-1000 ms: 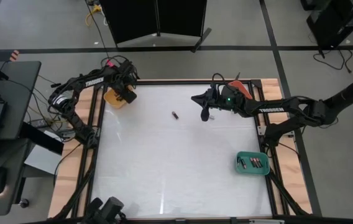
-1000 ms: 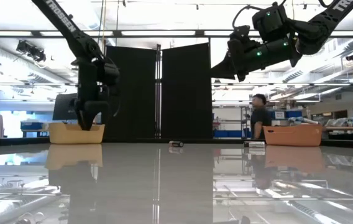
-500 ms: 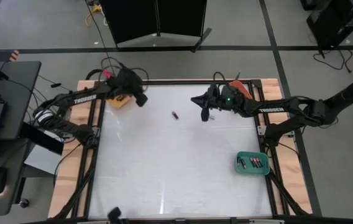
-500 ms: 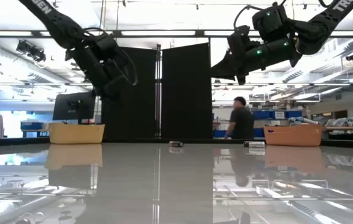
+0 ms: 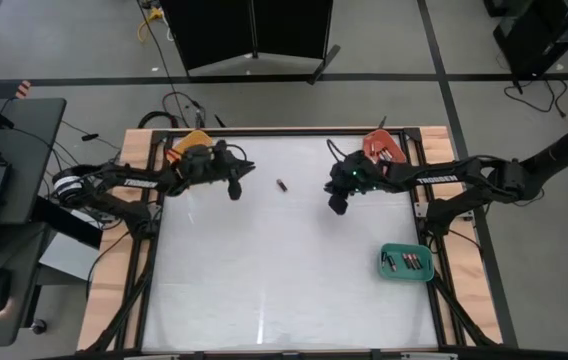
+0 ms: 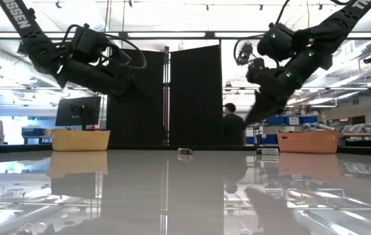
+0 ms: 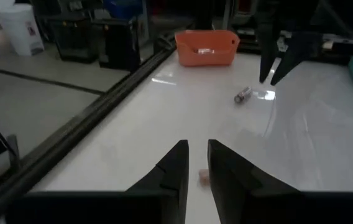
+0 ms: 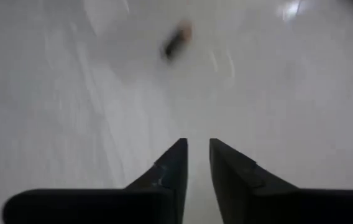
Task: Sort batteries
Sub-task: Put the brown battery into the green bin
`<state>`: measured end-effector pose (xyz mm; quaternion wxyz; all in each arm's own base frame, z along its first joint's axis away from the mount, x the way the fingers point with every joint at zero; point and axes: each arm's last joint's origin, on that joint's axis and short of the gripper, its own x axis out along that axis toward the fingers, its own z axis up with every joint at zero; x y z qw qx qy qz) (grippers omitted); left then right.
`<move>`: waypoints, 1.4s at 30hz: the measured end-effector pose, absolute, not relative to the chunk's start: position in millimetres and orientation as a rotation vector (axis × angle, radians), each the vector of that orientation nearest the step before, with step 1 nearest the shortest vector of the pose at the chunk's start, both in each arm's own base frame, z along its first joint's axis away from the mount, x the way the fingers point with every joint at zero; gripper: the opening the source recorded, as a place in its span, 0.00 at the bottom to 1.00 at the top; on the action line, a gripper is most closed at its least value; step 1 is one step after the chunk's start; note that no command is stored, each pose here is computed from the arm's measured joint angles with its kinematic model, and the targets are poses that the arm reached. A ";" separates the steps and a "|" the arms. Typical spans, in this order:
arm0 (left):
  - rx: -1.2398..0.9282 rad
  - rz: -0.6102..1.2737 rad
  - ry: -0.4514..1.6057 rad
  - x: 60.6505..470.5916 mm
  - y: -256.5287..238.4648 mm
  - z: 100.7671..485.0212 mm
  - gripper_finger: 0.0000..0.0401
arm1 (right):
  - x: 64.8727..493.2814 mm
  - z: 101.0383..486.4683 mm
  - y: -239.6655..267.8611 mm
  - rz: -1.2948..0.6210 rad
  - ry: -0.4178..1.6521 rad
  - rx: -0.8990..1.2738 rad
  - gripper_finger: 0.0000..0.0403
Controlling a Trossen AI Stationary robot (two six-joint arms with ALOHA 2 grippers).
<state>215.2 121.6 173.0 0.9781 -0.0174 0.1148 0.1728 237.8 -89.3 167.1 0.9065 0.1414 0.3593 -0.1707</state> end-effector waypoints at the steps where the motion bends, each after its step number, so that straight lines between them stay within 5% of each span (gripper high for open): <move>1: -0.046 0.348 0.236 213.9 120.6 170.8 0.16 | 234.9 164.8 -88.2 -0.353 0.781 0.299 0.22; 10: -0.127 0.302 0.216 211.2 117.1 166.9 0.16 | 217.7 154.6 -90.0 -0.391 0.976 0.283 0.36; 21: -0.187 0.144 0.296 245.8 121.5 152.8 0.02 | 231.3 161.2 -97.5 -0.355 0.811 0.248 0.37; 30: -0.067 -0.054 0.703 299.1 150.0 173.8 0.02 | 229.5 159.4 -96.7 -0.355 0.837 0.262 0.37; 42: 0.016 -0.167 0.883 339.0 167.4 161.8 0.25 | 228.4 158.2 -96.2 -0.324 0.865 0.201 0.37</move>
